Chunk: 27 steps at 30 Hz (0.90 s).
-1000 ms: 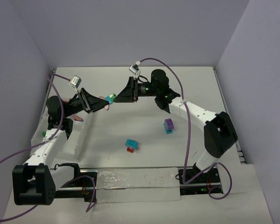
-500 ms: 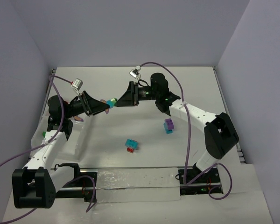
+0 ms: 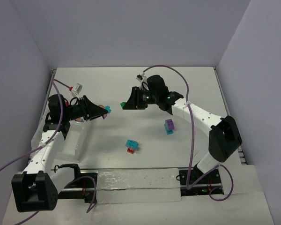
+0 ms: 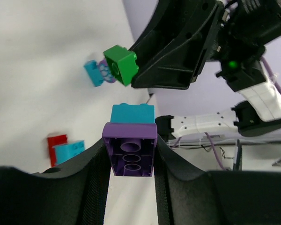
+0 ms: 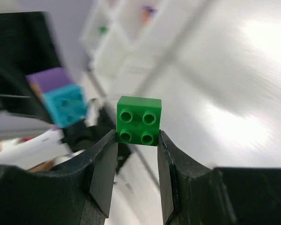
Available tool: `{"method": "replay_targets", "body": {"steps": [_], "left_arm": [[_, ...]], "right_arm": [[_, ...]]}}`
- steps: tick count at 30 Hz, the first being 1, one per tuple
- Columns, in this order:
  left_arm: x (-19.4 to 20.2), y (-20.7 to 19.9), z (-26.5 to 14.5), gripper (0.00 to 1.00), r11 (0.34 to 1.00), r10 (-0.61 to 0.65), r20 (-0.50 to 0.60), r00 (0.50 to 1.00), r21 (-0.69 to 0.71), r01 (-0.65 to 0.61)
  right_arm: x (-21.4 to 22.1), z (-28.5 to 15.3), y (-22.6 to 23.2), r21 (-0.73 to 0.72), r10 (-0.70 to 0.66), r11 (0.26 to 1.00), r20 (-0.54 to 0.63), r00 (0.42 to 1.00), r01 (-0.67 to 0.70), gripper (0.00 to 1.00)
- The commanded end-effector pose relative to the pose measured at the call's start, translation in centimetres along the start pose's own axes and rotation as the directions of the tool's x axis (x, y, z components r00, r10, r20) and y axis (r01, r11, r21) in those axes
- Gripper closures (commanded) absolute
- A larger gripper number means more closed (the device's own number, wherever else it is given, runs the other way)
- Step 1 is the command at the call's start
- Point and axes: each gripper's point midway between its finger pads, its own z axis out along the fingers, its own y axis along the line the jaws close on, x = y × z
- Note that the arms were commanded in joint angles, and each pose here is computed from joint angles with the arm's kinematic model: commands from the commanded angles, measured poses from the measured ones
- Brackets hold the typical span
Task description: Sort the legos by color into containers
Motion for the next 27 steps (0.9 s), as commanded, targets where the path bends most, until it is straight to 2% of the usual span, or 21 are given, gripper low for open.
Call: {"method": "replay_targets", "body": {"steps": [1,3,6,12,16,18,24,27], "left_arm": [[-1.6,3.0,-1.1,1.00,0.975,-0.002,0.061,0.998,-0.223,0.015],[-2.6,4.4,-1.7,1.00,0.940,-0.008,0.110,0.994,-0.339,0.045],[-4.1,4.6,-2.5,1.00,0.901,0.001,0.155,0.988,-0.429,0.066],[-6.3,3.6,-3.0,1.00,0.881,0.047,0.191,0.980,-0.470,0.049],[-7.1,3.8,-2.7,1.00,0.878,0.047,0.187,0.981,-0.476,0.049],[-7.7,3.9,-2.4,1.00,0.879,0.033,0.188,0.982,-0.472,0.060],[-8.4,3.8,-1.6,1.00,0.889,-0.007,0.196,0.981,-0.447,0.096],[-8.4,4.3,-1.5,1.00,0.879,-0.019,0.183,0.983,-0.465,0.103]], "right_arm": [[1.1,-1.5,-7.1,0.361,-0.040,0.932,-0.011,0.999,0.041,0.82],[1.9,-1.3,-9.9,0.460,-0.034,0.887,-0.029,0.999,0.044,0.82],[2.6,-0.9,-13.2,0.566,-0.036,0.823,-0.040,0.999,0.052,0.82],[3.1,0.3,-17.6,0.688,-0.062,0.718,-0.090,0.994,0.107,0.80],[3.1,1.1,-19.0,0.721,-0.058,0.683,-0.107,0.993,0.118,0.79],[3.3,1.5,-19.8,0.733,-0.061,0.668,-0.117,0.991,0.128,0.76],[3.6,1.9,-20.0,0.724,-0.064,0.675,-0.134,0.989,0.142,0.49],[3.8,2.0,-19.9,0.721,-0.049,0.680,-0.142,0.989,0.137,0.44]]}}
